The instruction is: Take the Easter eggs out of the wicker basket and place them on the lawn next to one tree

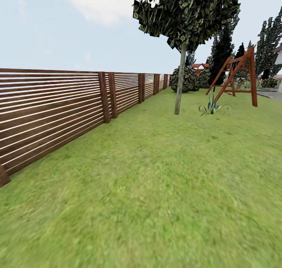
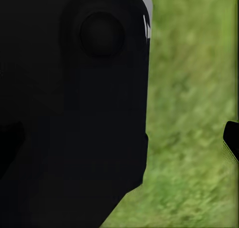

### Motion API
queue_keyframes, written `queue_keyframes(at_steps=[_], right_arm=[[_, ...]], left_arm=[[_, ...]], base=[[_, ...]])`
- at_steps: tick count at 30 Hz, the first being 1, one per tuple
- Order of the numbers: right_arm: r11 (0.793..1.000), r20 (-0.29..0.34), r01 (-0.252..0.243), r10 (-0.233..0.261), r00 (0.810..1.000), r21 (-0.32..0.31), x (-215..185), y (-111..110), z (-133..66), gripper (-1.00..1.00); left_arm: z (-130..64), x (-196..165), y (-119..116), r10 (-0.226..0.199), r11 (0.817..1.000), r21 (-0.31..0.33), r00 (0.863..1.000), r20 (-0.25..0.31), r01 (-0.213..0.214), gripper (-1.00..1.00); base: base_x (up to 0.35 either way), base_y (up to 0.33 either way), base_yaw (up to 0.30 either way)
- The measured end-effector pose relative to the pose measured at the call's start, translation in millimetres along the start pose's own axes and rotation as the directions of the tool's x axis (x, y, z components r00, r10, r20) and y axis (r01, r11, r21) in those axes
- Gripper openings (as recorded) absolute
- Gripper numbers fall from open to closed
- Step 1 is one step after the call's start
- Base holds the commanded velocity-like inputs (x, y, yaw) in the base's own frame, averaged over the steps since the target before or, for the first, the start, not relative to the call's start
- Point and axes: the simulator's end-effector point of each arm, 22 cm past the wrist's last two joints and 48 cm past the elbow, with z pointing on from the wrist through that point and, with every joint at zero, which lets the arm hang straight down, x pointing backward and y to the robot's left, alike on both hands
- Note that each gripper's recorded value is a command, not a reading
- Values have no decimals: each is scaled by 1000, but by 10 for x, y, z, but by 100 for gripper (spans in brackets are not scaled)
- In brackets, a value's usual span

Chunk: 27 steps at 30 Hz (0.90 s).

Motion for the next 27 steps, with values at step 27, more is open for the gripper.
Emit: queue_keyframes(at_steps=[27], right_arm=[[1000,0,-2,2,1000,0,1,0,0,100]], left_arm=[[0,0,0,0,1000,0,1000,0,0,100]], base=[[333,0,0]])
